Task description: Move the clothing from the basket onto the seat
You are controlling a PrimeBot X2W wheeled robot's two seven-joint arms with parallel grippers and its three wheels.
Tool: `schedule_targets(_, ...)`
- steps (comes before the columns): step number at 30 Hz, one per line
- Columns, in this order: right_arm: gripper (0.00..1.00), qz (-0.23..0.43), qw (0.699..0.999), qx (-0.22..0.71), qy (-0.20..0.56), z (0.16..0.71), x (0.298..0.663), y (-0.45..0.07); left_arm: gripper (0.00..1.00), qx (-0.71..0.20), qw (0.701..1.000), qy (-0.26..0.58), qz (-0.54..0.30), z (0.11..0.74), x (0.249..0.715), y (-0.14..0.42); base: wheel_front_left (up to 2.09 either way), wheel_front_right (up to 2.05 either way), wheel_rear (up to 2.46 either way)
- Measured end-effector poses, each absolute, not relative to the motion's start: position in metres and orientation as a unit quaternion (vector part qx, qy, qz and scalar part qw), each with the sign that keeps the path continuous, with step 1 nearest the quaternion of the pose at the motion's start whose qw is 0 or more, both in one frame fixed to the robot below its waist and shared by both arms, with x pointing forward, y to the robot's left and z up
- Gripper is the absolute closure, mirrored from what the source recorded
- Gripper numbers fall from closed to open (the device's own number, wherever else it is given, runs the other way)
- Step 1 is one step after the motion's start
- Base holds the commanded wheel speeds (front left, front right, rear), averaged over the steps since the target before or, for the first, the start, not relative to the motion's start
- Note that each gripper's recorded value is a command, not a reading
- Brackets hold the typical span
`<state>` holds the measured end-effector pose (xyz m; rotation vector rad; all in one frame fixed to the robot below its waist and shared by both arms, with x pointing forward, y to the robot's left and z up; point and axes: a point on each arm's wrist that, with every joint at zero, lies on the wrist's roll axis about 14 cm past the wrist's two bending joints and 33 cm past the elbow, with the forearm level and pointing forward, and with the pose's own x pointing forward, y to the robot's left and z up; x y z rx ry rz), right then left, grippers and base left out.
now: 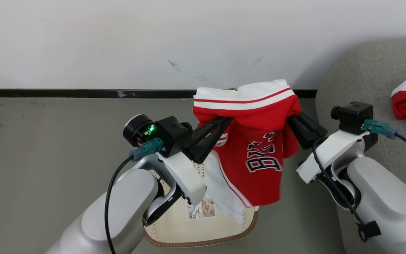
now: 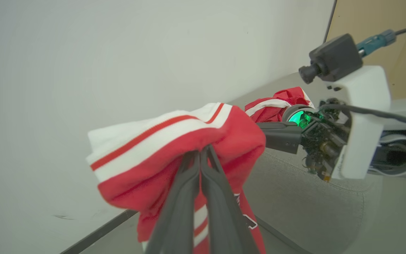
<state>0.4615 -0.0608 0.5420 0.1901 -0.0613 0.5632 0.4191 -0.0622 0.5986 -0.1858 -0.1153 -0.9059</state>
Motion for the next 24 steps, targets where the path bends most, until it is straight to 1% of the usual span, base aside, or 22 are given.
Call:
schedule_targets(11, 1.00, 0.240, 0.965, 0.091, -0.055, 0.553, 0.464, -0.088, 1.00, -0.097, 0.889, -0.039, -0.446, 0.585, 0.410, -0.069, 0.00, 0.00, 0.00)
schedule_targets(12, 1.00, 0.237, 0.966, 0.090, -0.059, 0.555, 0.464, -0.091, 0.85, -0.098, 0.888, -0.039, -0.447, 0.585, 0.410, -0.070, 0.00, 0.00, 0.00)
schedule_targets(13, 1.00, 0.232, 0.966, 0.090, -0.062, 0.557, 0.464, -0.094, 0.58, -0.098, 0.888, -0.039, -0.448, 0.584, 0.409, -0.071, 0.00, 0.00, 0.00)
schedule_targets(14, 1.00, 0.228, 0.967, 0.090, -0.066, 0.559, 0.464, -0.097, 0.34, -0.098, 0.887, -0.038, -0.449, 0.583, 0.408, -0.071, 0.00, 0.00, 0.00)
schedule_targets(15, 1.00, 0.223, 0.968, 0.090, -0.068, 0.560, 0.464, -0.101, 0.02, -0.098, 0.887, -0.037, -0.450, 0.583, 0.407, -0.072, 0.00, 0.00, 0.00)
schedule_targets(16, 1.00, 0.218, 0.969, 0.089, -0.070, 0.560, 0.463, -0.104, 0.00, -0.098, 0.887, -0.036, -0.451, 0.582, 0.406, -0.073, 0.00, 0.00, 0.00)
schedule_targets(24, 1.00, 0.184, 0.976, 0.077, -0.090, 0.571, 0.460, -0.134, 0.00, -0.093, 0.885, -0.037, -0.456, 0.582, 0.405, -0.075, 0.00, 0.00, 0.00)
